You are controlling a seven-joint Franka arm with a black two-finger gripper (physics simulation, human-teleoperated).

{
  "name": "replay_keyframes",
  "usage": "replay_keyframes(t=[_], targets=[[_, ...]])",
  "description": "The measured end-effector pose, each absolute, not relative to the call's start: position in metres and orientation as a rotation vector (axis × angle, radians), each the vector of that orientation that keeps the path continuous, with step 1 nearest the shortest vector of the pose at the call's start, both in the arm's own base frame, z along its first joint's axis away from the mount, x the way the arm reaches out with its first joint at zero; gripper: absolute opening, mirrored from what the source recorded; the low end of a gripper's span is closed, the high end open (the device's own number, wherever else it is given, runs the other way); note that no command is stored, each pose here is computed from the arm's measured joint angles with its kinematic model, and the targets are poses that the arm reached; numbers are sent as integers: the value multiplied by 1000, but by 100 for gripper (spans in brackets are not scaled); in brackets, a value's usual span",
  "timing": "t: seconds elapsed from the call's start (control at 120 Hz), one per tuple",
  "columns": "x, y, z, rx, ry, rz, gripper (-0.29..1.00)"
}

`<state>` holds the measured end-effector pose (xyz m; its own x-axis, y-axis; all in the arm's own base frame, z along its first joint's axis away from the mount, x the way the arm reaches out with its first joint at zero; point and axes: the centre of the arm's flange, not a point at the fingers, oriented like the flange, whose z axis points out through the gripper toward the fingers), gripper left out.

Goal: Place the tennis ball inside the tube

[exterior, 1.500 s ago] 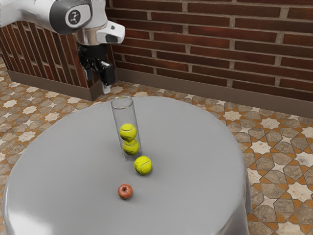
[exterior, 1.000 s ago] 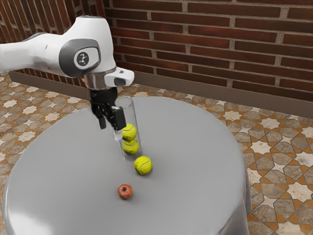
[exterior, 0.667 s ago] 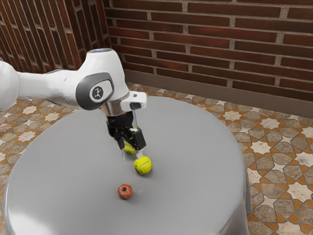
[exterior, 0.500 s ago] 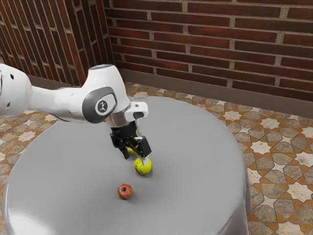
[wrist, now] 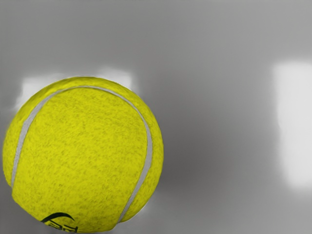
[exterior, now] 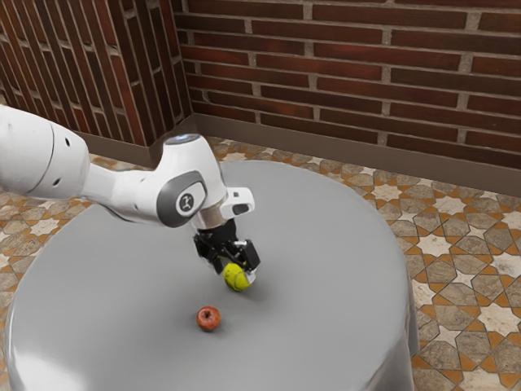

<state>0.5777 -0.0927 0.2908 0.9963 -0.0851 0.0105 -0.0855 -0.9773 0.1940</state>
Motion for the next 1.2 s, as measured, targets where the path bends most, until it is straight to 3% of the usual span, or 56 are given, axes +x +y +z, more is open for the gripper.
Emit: replay_keyframes(t=[0.4, 0.625, 0.833, 1.2], targets=[[600, -87, 270, 2969, -96, 10, 70], [601, -92, 263, 2965, -88, -3, 49], [607, -96, 254, 2969, -82, -12, 44], [589, -131, 412, 2976, -189, 348, 36]])
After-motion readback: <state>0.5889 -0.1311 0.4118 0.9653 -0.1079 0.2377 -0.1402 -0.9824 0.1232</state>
